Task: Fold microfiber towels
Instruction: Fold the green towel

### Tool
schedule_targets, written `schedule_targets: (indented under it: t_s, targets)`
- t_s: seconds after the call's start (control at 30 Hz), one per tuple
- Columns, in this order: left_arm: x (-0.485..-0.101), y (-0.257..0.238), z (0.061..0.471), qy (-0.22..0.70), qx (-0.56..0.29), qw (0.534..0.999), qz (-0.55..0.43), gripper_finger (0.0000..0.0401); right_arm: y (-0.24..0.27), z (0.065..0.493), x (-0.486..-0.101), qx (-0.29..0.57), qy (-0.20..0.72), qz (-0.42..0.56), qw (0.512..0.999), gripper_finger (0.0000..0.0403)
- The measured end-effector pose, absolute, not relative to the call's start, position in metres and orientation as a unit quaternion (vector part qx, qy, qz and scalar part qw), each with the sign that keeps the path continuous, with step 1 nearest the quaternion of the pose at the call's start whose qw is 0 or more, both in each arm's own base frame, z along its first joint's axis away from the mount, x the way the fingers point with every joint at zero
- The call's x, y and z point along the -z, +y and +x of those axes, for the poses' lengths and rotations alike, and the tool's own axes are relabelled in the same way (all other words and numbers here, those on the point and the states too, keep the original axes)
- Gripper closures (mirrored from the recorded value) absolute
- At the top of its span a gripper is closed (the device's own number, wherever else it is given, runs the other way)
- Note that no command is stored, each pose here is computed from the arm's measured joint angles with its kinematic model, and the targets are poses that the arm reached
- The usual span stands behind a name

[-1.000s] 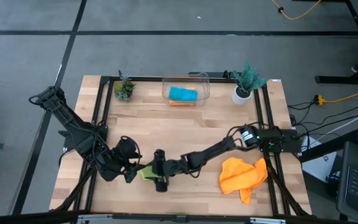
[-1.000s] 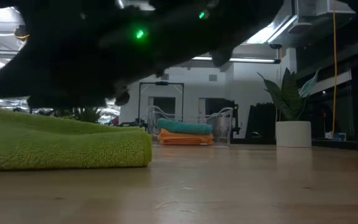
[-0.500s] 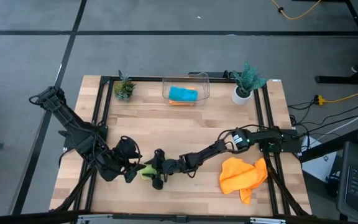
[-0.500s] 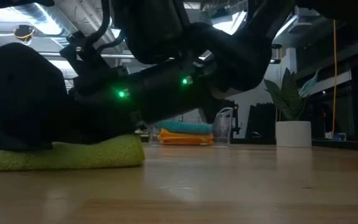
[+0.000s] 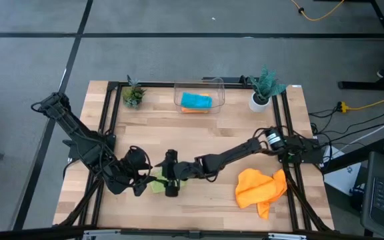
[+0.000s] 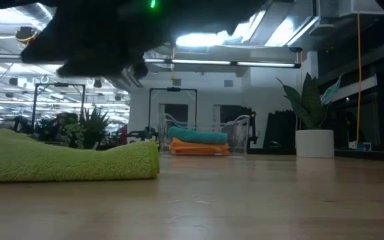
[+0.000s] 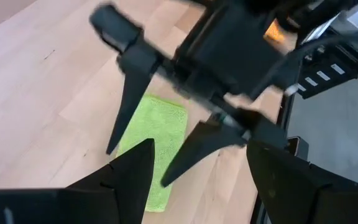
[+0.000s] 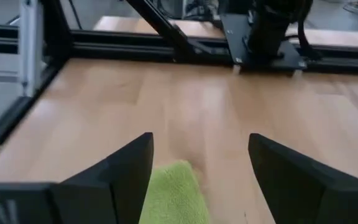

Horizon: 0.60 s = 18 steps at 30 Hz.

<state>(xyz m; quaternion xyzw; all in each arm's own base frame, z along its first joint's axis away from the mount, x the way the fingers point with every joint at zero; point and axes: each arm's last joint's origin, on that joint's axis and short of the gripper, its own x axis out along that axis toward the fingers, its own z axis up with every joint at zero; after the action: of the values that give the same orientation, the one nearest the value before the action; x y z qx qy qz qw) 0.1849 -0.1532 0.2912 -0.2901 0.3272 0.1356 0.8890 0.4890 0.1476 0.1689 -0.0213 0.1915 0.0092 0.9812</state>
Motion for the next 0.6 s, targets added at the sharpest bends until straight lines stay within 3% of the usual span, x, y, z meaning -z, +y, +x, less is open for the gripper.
schedule_targets:
  t_s: [0.23,0.5,0.6]
  targets:
    - [-0.291,-0.157,0.183,0.345,-0.115,0.882,-0.301,0.0154,0.166,0.469,-0.186,-0.078,0.264,0.028,0.961,0.0140]
    - [-0.280,-0.182,0.187,0.368,-0.087,0.852,-0.362,0.0154,0.147,0.443,-0.217,0.011,0.351,0.081,0.933,0.0140]
    - [-0.265,-0.195,0.196,0.378,-0.084,0.855,-0.346,0.0154,0.125,0.438,-0.234,-0.013,0.380,0.140,0.914,0.0140]
